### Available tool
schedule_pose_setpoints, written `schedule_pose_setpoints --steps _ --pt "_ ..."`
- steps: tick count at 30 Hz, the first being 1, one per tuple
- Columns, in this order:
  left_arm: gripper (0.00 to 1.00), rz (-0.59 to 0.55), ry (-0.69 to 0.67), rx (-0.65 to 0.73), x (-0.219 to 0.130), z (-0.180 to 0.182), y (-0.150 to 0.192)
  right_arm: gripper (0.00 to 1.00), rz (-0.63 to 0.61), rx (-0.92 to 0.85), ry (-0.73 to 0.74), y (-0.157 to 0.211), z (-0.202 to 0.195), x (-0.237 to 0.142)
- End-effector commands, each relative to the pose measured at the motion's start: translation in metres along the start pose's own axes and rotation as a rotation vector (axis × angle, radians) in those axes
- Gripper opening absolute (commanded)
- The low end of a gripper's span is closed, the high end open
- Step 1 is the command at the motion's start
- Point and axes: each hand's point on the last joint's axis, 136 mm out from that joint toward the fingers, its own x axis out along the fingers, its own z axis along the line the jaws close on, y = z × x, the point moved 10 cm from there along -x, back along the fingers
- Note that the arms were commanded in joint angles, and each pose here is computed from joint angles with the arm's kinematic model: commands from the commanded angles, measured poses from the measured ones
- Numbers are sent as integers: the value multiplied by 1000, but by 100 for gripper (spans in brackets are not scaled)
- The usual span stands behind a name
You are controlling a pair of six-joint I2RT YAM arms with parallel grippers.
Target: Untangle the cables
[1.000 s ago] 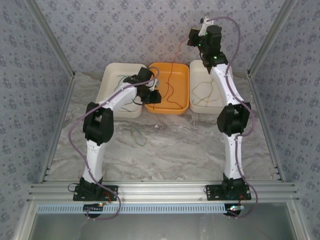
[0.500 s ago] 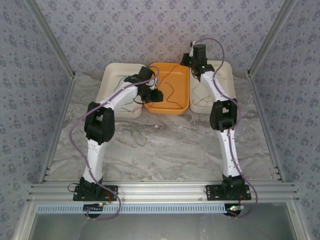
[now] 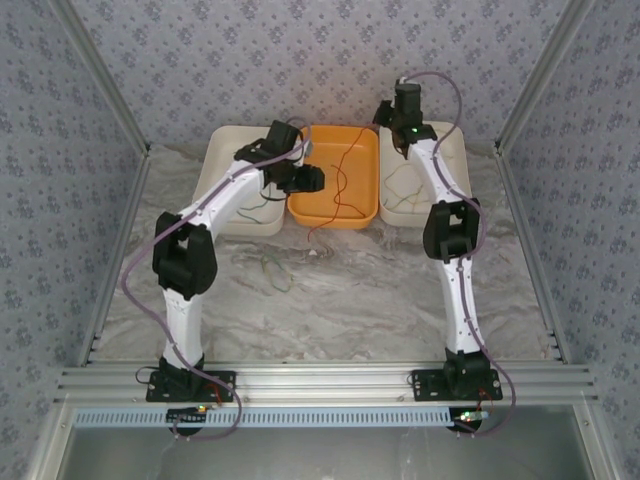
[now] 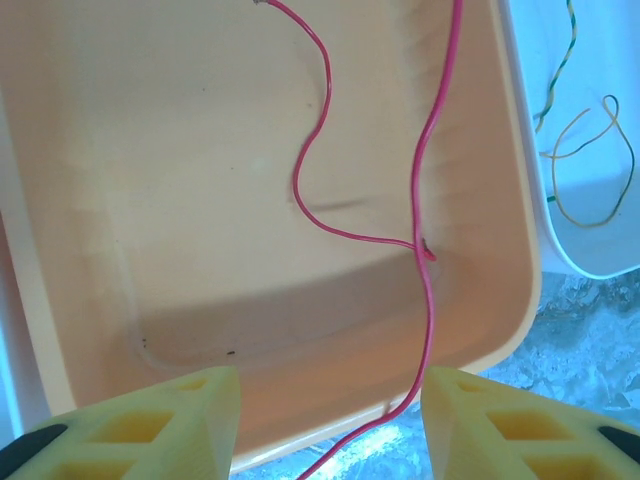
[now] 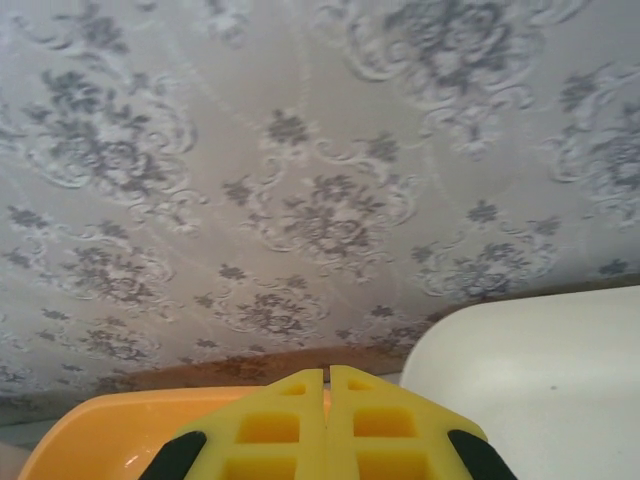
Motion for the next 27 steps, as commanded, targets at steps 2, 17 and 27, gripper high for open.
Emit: schedule_pose_setpoints --steps 2,17,27 --pt "51 -47 55 14 -15 -5 3 0 -86 -39 -139 -59 53 -62" --pt "59 -474 -38 -79 -133 32 77 0 -204 -65 -257 -121 120 -184" --pt "59 -482 -19 -108 -166 43 132 0 -251 -69 -230 -123 119 -169"
